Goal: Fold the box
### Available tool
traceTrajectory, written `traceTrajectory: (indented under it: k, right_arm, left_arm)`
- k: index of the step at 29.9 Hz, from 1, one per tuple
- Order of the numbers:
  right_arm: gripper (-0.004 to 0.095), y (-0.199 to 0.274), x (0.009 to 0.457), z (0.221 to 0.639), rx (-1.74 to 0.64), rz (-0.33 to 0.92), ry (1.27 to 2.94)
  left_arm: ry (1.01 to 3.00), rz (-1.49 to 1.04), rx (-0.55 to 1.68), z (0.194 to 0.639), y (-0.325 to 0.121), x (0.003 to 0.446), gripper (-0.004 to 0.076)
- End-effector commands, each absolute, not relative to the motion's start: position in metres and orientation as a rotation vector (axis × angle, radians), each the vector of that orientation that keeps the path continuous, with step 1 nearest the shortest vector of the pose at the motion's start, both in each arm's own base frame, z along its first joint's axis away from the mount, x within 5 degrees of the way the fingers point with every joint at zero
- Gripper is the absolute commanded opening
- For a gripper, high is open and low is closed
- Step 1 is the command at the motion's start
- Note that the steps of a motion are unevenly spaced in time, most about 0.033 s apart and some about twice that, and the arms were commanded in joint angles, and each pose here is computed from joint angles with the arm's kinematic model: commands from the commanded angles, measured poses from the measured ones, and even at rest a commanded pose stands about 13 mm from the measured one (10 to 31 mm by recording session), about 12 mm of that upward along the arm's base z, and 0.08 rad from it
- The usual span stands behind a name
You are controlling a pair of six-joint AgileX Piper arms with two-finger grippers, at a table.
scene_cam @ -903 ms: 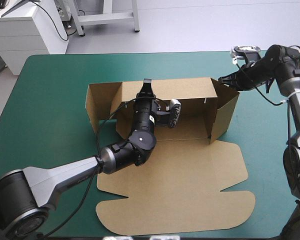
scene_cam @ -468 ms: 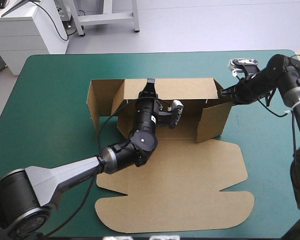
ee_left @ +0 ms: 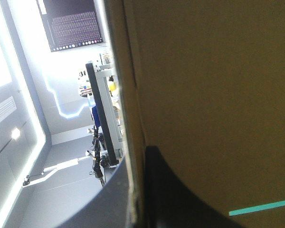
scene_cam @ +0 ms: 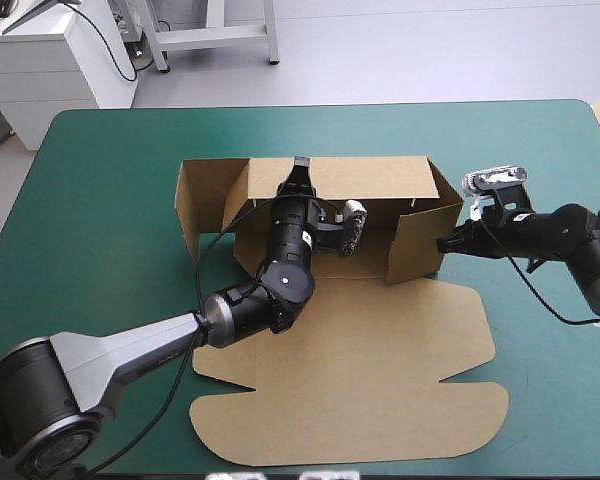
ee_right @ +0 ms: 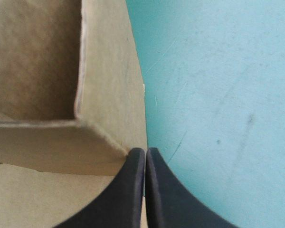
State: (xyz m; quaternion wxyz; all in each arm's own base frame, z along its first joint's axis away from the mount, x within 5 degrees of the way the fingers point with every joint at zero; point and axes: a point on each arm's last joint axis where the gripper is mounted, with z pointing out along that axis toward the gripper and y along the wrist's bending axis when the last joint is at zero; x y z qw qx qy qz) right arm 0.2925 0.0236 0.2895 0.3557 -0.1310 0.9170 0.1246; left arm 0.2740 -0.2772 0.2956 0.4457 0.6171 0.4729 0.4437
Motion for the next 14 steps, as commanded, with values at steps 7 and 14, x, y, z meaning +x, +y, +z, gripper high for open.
traceTrajectory:
  k: [7,14]
  right_arm:
    - [0.0076,0.023,0.290,0.309,-0.426,0.258,2.237]
    - [0.0453,0.033,0.286,0.311,-0.572,0.353,2.188]
  left_arm:
    - [1.124,1.131,1.443,0.324,-0.273,0.269,-0.0008]
    - [1.119,1.134,1.443,0.325,-0.273,0.269,-0.0008]
